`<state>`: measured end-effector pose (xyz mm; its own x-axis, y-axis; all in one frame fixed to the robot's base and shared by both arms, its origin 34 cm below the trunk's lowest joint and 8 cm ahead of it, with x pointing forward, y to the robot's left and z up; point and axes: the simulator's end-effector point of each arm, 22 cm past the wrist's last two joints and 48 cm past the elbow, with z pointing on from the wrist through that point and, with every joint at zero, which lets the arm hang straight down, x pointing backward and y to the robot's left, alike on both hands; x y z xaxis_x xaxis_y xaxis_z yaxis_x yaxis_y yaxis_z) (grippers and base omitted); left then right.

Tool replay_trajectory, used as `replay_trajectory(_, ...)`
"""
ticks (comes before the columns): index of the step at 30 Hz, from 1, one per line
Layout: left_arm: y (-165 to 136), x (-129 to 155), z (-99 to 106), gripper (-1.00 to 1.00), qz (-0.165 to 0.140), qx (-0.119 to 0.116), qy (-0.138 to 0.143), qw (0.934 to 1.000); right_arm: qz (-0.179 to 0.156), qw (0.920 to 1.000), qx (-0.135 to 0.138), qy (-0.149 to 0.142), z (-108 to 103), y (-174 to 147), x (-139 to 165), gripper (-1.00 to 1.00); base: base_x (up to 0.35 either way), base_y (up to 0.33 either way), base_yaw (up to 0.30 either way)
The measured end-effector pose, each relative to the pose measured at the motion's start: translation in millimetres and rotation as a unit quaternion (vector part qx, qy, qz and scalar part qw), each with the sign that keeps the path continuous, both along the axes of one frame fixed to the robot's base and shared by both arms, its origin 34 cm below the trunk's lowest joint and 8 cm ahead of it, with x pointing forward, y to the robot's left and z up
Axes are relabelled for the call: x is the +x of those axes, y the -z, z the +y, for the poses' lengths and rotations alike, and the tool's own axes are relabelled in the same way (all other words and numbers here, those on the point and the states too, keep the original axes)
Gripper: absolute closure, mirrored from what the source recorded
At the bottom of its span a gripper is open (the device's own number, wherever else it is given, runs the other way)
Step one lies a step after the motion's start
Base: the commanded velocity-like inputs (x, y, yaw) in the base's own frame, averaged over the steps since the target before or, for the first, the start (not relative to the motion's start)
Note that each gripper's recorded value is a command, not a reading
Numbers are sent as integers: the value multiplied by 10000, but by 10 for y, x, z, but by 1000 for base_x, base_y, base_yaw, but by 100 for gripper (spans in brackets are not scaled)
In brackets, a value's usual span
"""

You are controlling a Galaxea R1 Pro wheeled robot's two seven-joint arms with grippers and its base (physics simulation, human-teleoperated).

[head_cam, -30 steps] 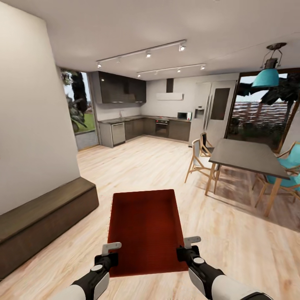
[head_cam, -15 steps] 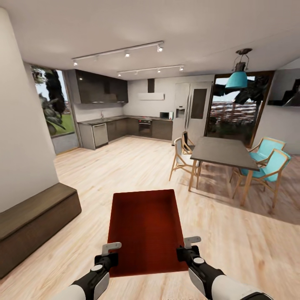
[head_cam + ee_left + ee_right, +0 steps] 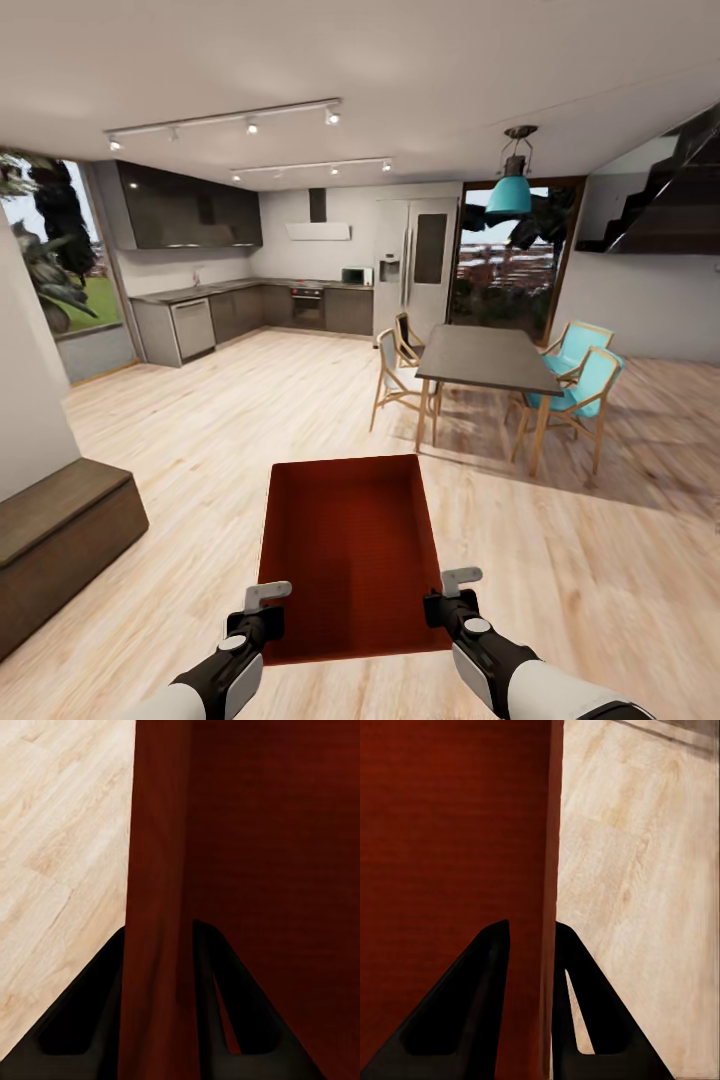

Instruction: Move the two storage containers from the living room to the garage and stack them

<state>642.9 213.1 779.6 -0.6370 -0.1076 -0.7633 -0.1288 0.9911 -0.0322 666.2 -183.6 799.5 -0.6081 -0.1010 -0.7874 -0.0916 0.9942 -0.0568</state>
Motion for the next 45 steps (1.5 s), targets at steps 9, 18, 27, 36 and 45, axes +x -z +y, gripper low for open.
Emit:
replay_trajectory(9, 1, -1, 0, 100, 1, 0, -1, 10000, 1, 10000, -1, -1, 0, 0, 0, 100, 0, 0, -281)
replay_trajectory(18, 3, -3, 5, 100, 6, -30, -35, 10000, 3, 10000, -37, -39, 8, -21, 22, 100, 0, 0, -281)
replay_trajectory(27, 1, -1, 3, 100, 2, -7, -10, 10000, 3, 10000, 0, -10, 5, -5, 6, 100, 0, 0, -281)
replay_trajectory(36, 2, -1, 4, 100, 3, -10, -15, 10000, 3, 10000, -3, -13, 6, -8, 8, 100, 0, 0, -281)
replay_trajectory(45, 1, -1, 3, 100, 2, -7, -11, 10000, 3, 10000, 0, -10, 5, -5, 6, 100, 0, 0, -282)
